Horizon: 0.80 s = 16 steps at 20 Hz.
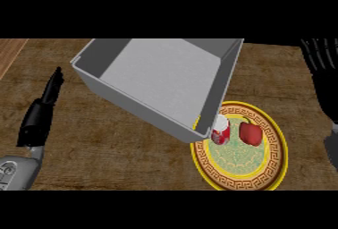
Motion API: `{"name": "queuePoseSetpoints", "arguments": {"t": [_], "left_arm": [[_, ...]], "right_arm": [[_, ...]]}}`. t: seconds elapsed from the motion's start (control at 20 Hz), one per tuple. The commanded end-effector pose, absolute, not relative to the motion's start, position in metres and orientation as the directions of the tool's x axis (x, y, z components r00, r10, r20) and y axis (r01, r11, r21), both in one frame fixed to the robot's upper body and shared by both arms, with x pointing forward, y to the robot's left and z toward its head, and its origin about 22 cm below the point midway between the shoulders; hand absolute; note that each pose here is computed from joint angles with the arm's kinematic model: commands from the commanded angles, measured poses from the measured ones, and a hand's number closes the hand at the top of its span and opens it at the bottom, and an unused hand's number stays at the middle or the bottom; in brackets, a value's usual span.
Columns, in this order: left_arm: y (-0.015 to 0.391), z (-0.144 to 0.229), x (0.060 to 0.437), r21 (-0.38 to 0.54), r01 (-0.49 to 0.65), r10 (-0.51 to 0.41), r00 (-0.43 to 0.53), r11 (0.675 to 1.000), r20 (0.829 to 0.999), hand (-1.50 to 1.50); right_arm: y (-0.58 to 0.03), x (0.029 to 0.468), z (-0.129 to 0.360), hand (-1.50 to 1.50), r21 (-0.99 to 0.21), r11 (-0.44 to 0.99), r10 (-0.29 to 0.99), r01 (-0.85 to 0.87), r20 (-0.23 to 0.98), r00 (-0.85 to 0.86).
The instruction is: Pick the can from the plate and place it in the cardboard box
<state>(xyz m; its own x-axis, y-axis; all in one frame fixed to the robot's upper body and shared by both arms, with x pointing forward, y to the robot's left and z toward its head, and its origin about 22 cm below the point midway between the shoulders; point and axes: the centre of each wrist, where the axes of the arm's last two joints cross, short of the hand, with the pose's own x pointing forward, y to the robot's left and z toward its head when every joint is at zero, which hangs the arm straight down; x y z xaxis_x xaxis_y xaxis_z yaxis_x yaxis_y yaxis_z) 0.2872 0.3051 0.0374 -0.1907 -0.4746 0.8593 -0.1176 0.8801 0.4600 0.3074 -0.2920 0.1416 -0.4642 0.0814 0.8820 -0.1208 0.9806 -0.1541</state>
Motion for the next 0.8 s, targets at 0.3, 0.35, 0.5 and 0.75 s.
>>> {"name": "queuePoseSetpoints", "arguments": {"t": [0.3,0.35,0.5,0.75], "left_arm": [[0.3,0.005,0.269,0.416,-0.09,-0.415,0.025,0.905,0.909,0.0],[0.293,0.002,0.269,0.394,-0.077,-0.391,0.051,0.916,0.919,0.0],[0.279,0.004,0.27,0.358,-0.071,-0.351,0.096,0.931,0.931,0.0],[0.278,-0.003,0.248,0.359,-0.101,-0.348,0.113,0.928,0.931,0.0]], "right_arm": [[-0.268,0.342,0.119,-1.5,-0.707,0.707,0.691,0.009,0.689,-0.22],[-0.253,0.345,0.107,1.5,-0.698,0.711,0.7,0.085,0.69,-0.184],[-0.177,0.339,0.069,-1.5,-0.4,0.882,0.437,0.249,0.892,-0.113],[-0.165,0.331,0.075,-1.5,-0.523,0.834,0.548,0.176,0.822,-0.152]]}}
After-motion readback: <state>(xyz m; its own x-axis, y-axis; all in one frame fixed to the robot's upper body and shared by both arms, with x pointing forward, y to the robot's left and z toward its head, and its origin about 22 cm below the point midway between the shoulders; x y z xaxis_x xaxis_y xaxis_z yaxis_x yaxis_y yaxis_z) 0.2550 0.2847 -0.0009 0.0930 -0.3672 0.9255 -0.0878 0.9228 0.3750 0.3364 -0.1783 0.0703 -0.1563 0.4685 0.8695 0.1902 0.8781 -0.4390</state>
